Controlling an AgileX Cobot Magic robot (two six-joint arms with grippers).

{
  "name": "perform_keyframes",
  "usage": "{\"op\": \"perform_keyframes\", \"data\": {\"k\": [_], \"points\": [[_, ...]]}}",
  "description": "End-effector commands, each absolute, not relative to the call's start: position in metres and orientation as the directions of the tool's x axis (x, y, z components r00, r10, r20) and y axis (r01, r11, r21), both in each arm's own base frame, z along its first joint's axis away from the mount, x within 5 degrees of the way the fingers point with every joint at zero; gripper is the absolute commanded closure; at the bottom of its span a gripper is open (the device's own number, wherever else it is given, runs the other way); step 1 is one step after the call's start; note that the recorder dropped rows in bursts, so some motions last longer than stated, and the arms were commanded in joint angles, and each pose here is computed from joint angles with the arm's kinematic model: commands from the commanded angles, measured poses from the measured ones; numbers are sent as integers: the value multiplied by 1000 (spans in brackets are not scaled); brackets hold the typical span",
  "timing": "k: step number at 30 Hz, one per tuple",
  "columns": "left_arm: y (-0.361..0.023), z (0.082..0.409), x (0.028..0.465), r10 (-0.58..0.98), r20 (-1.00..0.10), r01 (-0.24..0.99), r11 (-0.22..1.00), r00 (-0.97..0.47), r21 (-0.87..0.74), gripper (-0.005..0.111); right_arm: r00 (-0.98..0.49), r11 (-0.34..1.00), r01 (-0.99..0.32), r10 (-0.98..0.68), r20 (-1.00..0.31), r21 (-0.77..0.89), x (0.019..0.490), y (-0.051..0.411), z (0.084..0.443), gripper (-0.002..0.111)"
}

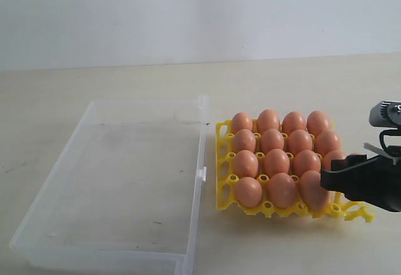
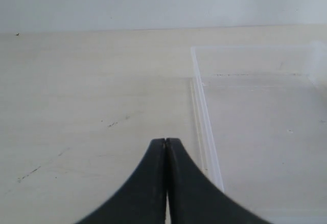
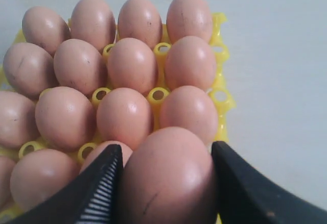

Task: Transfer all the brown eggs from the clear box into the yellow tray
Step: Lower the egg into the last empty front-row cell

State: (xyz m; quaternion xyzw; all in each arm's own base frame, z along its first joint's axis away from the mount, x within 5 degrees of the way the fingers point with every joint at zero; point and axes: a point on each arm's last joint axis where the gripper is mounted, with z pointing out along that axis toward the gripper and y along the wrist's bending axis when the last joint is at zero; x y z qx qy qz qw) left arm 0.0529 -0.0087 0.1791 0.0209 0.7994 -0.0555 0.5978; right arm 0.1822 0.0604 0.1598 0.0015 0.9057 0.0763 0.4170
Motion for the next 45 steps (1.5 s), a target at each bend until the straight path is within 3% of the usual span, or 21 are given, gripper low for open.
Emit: {"op": "perform_keyframes", "data": {"k": [1, 45], "points": [[-9, 181, 53, -32, -963, 100, 993, -267, -61, 107, -670, 990, -75, 40, -742, 122, 191, 64, 157, 108], [-9, 181, 53, -32, -963, 100, 993, -267, -61, 107, -743, 995, -71, -9, -670, 66, 203, 61, 135, 108]]}}
